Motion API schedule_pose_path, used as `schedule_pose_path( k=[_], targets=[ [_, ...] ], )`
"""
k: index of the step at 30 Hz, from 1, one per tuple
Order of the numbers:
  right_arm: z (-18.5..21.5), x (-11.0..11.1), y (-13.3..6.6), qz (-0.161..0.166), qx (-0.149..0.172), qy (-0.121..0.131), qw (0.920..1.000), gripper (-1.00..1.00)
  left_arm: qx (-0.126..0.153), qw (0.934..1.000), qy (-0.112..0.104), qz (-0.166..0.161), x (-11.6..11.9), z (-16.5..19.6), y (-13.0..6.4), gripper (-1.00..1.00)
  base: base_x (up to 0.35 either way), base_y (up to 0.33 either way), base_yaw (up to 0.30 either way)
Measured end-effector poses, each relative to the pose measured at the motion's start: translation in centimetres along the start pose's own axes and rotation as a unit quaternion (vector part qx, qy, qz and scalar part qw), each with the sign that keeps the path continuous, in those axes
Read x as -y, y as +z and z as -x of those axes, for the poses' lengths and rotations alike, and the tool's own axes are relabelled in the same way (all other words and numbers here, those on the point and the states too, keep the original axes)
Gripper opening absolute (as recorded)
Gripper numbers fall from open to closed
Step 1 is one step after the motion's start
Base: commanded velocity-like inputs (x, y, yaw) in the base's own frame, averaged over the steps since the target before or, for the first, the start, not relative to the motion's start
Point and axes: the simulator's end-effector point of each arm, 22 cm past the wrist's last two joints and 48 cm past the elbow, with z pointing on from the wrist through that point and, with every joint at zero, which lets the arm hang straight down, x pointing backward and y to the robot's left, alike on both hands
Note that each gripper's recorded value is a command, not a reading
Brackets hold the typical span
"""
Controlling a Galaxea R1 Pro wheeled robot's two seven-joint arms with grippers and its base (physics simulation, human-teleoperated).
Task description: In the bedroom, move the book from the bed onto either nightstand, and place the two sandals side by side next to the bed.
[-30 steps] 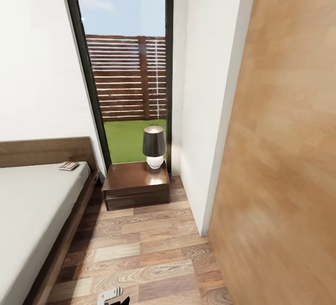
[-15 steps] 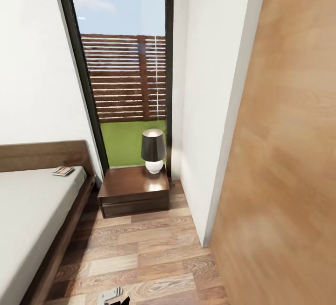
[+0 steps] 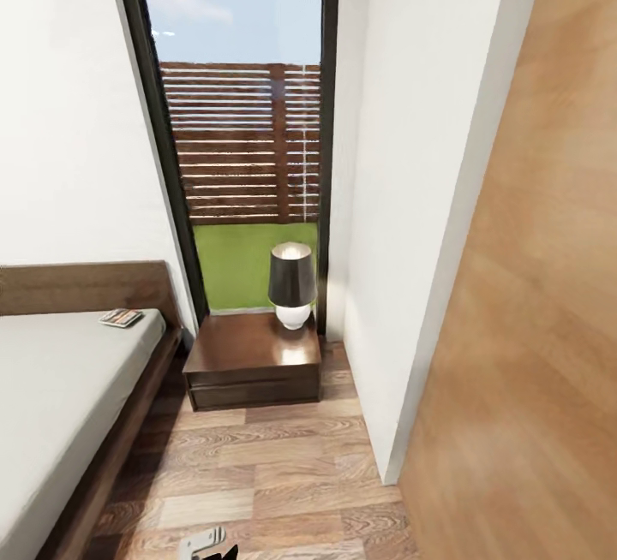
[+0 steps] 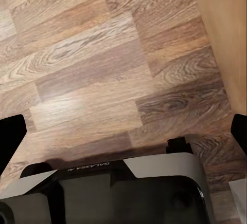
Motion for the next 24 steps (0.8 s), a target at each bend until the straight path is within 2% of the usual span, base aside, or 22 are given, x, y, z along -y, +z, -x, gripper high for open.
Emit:
schedule_pose_path(
  k=[8,15,24],
  targets=[
    [0.05,0.0,0.02,-0.001,0.001,0.0,1.0,1.0,0.0,1.0,0.0,0.0,-0.01,0.0,0.01,1.0,0.245,-0.009,0.249],
    [0.03,-0.02,0.02,-0.001,0.001,0.0,1.0,1.0,0.0,1.0,0.0,0.0,0.0,0.0,0.02,1.0,0.176,0.091,0.048],
    [0.03,-0.04,0.05,-0.001,0.001,0.0,1.0,1.0,0.0,1.0,0.0,0.0,0.0,0.0,0.03,1.0,0.046,0.028,0.246]
  ],
)
